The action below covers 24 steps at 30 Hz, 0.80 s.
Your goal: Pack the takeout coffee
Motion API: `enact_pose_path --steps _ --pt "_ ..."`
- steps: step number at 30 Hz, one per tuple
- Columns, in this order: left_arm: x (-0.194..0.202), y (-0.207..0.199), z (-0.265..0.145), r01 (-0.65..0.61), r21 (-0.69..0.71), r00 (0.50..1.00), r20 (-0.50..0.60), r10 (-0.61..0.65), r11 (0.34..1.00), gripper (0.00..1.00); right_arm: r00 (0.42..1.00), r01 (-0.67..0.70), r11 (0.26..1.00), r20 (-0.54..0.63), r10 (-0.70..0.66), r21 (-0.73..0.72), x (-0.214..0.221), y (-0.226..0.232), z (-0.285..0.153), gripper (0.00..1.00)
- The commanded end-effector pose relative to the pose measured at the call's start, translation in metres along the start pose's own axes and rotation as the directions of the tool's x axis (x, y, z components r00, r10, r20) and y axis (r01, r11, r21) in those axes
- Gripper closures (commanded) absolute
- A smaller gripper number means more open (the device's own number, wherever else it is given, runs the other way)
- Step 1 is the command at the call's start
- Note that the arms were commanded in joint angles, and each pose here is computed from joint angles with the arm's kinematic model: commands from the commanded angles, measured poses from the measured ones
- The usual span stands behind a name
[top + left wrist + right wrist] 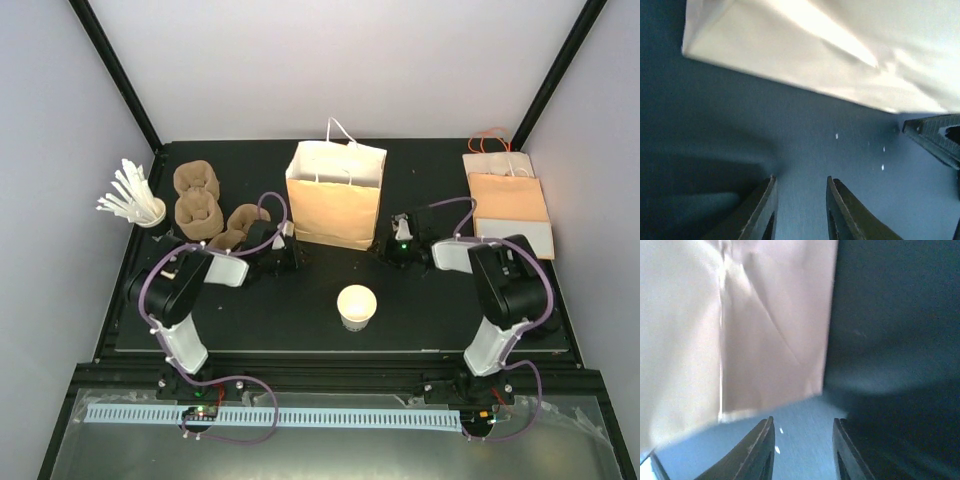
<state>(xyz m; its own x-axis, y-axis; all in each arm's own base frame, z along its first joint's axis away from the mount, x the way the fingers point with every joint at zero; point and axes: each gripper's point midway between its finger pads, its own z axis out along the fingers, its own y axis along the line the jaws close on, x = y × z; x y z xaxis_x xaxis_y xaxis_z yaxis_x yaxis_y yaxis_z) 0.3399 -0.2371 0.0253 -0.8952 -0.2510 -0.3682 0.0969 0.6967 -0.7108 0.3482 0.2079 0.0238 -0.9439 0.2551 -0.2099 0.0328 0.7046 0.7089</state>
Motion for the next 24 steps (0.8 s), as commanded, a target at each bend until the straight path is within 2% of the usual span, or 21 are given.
enact_pose_path --steps 1,4,5,7,9,12,15,16,20,23,24 --pt "0.028 -0.012 -0.019 -0.071 0.024 0.996 -0.051 0.072 0.997 0.68 0.999 0.041 0.982 0.012 -0.044 0.183 0.012 -0.019 -0.040 0.62" --pt "0.052 -0.030 -0.041 -0.138 0.048 0.986 -0.087 0.142 0.989 0.60 0.992 0.110 0.953 0.029 -0.123 0.283 0.018 -0.015 -0.082 0.46" --pt "0.059 -0.037 -0.050 -0.160 0.062 0.981 -0.097 0.165 0.985 0.53 0.987 0.127 0.941 0.052 -0.150 0.313 0.018 -0.010 -0.102 0.41" --pt "0.074 -0.044 -0.070 -0.177 0.069 0.973 -0.135 0.185 0.982 0.41 0.980 0.129 0.910 0.087 -0.177 0.393 0.020 -0.010 -0.135 0.24" --pt "0.079 -0.054 -0.091 -0.199 0.085 0.968 -0.136 0.209 0.976 0.28 0.974 0.102 0.874 0.132 -0.186 0.474 0.019 -0.011 -0.166 0.02" --pt "0.081 -0.066 -0.116 -0.228 0.102 0.963 -0.122 0.239 0.968 0.15 0.977 0.008 0.804 0.166 -0.133 0.594 0.022 -0.023 -0.206 0.00" --pt "0.082 -0.084 -0.135 -0.242 0.150 0.959 -0.111 0.259 0.959 0.11 0.987 -0.029 0.694 0.130 -0.094 0.720 0.025 -0.036 -0.234 0.00" --pt "0.082 -0.089 -0.139 -0.242 0.168 0.959 -0.109 0.262 0.956 0.10 0.984 -0.057 0.666 0.154 -0.088 0.743 0.022 -0.039 -0.243 0.00" --pt "0.082 -0.105 -0.154 -0.256 0.211 0.955 -0.095 0.281 0.943 0.08 0.948 -0.244 0.691 0.318 0.022 0.680 0.010 -0.054 -0.271 0.00" --pt "0.084 -0.111 -0.162 -0.262 0.224 0.953 -0.093 0.288 0.939 0.07 0.875 -0.428 0.631 0.471 0.111 0.647 0.002 -0.086 -0.299 0.00" --pt "0.085 -0.113 -0.165 -0.264 0.234 0.952 -0.095 0.292 0.936 0.07 0.861 -0.460 0.611 0.491 0.131 0.645 0.002 -0.095 -0.301 0.00"
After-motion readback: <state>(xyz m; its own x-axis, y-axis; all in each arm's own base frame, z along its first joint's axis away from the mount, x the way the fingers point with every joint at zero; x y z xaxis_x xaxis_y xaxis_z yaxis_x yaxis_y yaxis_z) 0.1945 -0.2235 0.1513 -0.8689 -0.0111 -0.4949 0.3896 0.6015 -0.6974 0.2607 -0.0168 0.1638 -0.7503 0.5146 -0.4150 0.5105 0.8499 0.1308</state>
